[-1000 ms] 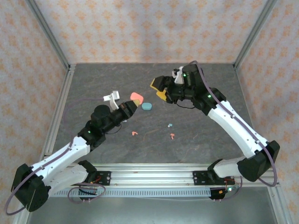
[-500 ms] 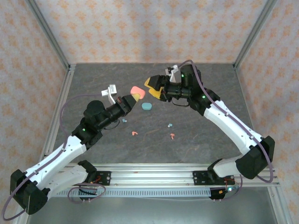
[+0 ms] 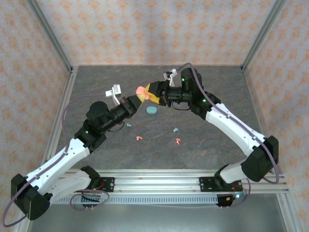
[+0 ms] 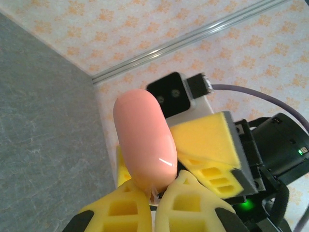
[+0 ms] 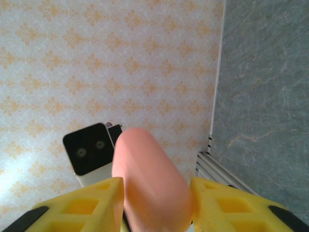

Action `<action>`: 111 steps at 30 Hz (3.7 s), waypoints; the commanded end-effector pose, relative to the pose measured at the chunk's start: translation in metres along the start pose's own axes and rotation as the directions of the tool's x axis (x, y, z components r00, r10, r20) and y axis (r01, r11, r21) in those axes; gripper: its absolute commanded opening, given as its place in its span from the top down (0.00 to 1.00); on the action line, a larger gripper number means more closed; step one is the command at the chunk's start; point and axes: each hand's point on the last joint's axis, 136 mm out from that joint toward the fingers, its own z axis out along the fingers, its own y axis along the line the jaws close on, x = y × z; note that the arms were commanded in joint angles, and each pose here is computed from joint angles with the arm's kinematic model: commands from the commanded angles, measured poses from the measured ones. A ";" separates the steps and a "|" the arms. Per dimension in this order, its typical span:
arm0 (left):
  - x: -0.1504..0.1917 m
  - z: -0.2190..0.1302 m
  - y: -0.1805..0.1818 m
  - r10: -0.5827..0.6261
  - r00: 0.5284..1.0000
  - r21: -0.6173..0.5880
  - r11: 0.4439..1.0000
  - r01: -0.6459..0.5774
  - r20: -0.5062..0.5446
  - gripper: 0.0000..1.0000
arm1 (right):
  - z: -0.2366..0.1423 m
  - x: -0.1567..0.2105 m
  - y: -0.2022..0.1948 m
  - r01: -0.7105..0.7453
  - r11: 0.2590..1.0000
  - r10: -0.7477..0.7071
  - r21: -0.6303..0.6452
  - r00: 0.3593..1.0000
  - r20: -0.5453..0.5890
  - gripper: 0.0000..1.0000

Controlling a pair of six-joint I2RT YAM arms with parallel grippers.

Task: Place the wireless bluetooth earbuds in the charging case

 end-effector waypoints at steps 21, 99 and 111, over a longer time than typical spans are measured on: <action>0.002 -0.043 0.010 0.099 0.995 -0.166 0.981 -0.100 -0.013 0.42 | -0.002 0.009 0.007 0.260 0.965 -0.259 0.018 0.964 -0.052 0.90; 0.030 -0.009 -0.031 0.337 0.872 0.191 0.939 -0.286 -0.354 0.49 | -0.047 0.031 0.029 0.696 0.717 -0.692 0.037 0.717 -0.076 0.88; 0.027 -0.011 -0.033 0.377 0.864 0.187 0.925 -0.331 -0.333 0.81 | -0.041 0.029 0.026 0.668 0.743 -0.665 0.027 0.743 -0.074 0.87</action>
